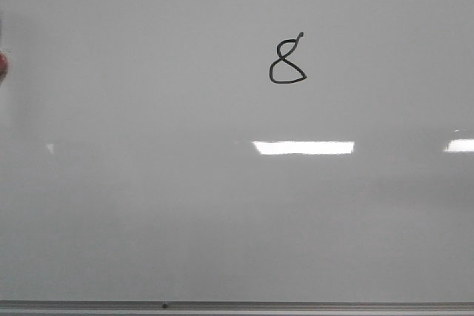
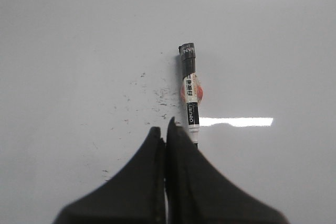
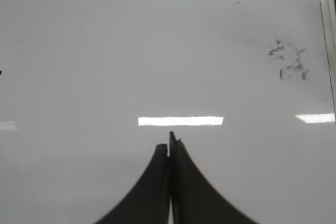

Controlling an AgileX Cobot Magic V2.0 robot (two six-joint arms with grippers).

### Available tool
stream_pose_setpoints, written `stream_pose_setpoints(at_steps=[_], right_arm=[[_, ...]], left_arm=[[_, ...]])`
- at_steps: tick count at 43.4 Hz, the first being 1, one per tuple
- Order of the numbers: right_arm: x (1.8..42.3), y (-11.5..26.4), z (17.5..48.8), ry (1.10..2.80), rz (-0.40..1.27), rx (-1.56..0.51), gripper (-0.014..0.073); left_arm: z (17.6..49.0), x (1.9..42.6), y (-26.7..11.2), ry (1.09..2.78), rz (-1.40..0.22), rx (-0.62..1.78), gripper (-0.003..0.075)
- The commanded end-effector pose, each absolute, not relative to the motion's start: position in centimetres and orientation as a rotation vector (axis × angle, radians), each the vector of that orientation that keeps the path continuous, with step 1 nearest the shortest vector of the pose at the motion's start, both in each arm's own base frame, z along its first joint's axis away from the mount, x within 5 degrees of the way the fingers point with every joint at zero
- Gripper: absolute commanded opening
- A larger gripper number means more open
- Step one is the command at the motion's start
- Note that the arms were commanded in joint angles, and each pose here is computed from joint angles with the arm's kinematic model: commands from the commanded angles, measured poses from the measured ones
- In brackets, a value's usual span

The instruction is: Write number 8 on whiteboard

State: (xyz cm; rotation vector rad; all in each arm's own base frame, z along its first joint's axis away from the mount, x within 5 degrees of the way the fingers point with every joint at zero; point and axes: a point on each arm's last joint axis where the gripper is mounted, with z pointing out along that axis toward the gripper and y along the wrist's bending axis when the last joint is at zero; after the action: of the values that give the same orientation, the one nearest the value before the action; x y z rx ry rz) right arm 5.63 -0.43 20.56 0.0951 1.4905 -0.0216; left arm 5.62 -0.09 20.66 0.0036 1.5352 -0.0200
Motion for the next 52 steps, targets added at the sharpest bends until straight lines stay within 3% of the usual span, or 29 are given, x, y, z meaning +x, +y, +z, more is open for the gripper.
stream_pose_setpoints(at_steps=[1, 52], right_arm=[[5.35, -0.37, 21.59, 1.372, 0.01, 0.106, -0.0108], [5.34, -0.14, 21.7, 1.363, 0.032, 0.06, -0.0108]], left_arm=[[21.03, 5.52, -0.08, 1.453, -0.027, -0.002, -0.002], [21.03, 5.52, -0.08, 1.453, -0.027, -0.002, -0.0021]])
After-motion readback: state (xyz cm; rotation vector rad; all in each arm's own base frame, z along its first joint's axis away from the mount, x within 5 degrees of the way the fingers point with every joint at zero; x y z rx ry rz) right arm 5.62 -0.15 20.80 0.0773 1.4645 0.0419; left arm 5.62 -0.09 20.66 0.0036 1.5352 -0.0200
